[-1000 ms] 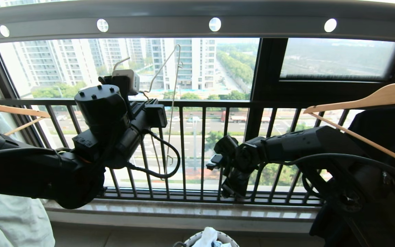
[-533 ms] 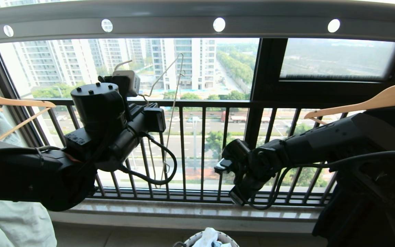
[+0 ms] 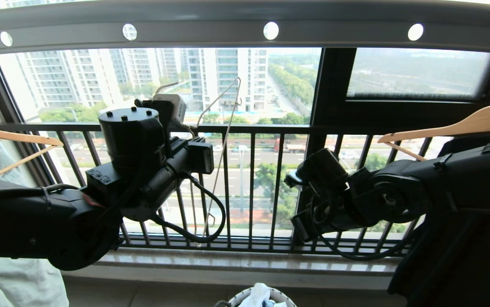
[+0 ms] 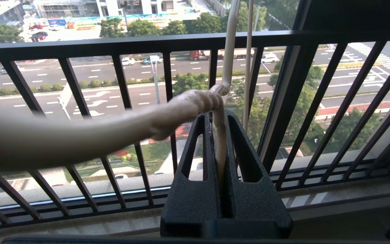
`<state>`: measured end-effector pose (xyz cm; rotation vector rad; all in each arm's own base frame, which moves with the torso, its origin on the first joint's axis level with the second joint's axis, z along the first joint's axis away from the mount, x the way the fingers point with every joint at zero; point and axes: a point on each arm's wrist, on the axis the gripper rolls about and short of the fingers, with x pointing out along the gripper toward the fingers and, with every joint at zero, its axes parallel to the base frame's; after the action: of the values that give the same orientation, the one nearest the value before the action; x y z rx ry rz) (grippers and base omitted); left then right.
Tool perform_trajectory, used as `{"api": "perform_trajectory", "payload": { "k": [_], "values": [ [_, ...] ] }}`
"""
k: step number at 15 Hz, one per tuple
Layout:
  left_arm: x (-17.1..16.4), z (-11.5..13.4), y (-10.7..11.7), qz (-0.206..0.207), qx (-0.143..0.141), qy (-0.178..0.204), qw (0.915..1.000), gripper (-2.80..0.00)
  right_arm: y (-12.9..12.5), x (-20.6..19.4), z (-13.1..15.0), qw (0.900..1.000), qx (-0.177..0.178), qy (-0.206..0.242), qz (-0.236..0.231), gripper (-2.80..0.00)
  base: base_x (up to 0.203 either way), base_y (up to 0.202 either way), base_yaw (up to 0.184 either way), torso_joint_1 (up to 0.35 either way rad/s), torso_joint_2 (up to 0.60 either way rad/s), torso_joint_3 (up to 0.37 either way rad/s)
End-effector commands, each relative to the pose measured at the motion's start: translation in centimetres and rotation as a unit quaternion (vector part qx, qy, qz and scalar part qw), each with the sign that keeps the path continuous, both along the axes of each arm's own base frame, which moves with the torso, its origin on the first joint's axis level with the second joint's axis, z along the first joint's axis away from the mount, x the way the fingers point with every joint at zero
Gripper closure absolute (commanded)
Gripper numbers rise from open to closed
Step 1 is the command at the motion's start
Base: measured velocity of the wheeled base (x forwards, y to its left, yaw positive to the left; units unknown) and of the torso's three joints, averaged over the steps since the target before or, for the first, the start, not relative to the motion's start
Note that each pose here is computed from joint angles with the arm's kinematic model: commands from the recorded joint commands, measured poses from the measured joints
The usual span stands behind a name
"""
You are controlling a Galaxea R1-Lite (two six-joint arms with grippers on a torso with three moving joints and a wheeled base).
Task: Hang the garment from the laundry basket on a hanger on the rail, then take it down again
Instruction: Hang the clothes rack on the clothesline
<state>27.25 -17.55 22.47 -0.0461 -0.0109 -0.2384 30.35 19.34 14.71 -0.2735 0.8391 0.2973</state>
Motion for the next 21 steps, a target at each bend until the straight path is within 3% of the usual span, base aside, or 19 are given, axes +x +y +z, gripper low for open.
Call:
{"api": "perform_trajectory", "payload": {
  "k": [1, 4, 8, 10, 12, 17, 19, 21],
  "values": [
    [-0.8, -0.4, -0.9, -0.018, 0.006, 0.01, 0.9998, 0.0, -0.8, -0.2, 1.7, 0.999, 0.022, -0.04, -0.006, 0.0, 0.0, 0.0, 0.0, 0.0, 0.0, 0.0],
    [-1.3, -0.6, -1.3, -0.027, 0.013, 0.019, 0.9994, 0.0, -0.7, -0.2, 2.3, 0.998, 0.032, -0.054, -0.005, 0.0, 0.0, 0.0, 0.0, 0.0, 0.0, 0.0],
    [-2.2, 0.3, -1.2, -0.034, 0.005, 0.008, 0.9994, 0.0, -0.2, 0.6, 3.3, 0.989, 0.081, -0.123, -0.007, 0.0, 0.0, 0.0, 0.0, 0.0, 0.0, 0.0],
    [-4.0, 0.8, -2.2, -0.062, 0.0, 0.002, 0.998, 0.0, -0.2, 0.7, 3.4, 0.988, 0.083, -0.128, -0.006, 0.0, 0.0, 0.0, 0.0, 0.0, 0.0, 0.0],
    [-4.7, 1.1, -2.3, -0.064, 0.001, 0.003, 0.998, 0.0, -0.2, 0.7, 3.4, 0.988, 0.083, -0.128, -0.007, 0.0, 0.0, 0.0, 0.0, 0.0, 0.0, 0.0],
    [-6.1, 1.6, -1.6, -0.072, 0.057, 0.085, 0.9922, 0.0, -0.7, 0.8, 3.8, 0.987, 0.082, -0.136, -0.017, 0.0, 0.0, 0.0, 0.0, 0.0, 0.0, 0.0],
    [-6.8, 3.1, -1.1, -0.089, 0.08, 0.118, 0.9858, 0.0, -0.8, 0.8, 3.8, 0.987, 0.081, -0.135, -0.018, 0.0, 0.0, 0.0, 0.0, 0.0, 0.0, 0.0],
    [-7.9, 5.4, -0.5, -0.132, 0.091, 0.144, 0.9765, 0.0, -0.9, 0.9, 3.7, 0.988, 0.079, -0.132, -0.018, 0.0, 0.0, 0.0, 0.0, 0.0, 0.0, 0.0]
  ]
}}
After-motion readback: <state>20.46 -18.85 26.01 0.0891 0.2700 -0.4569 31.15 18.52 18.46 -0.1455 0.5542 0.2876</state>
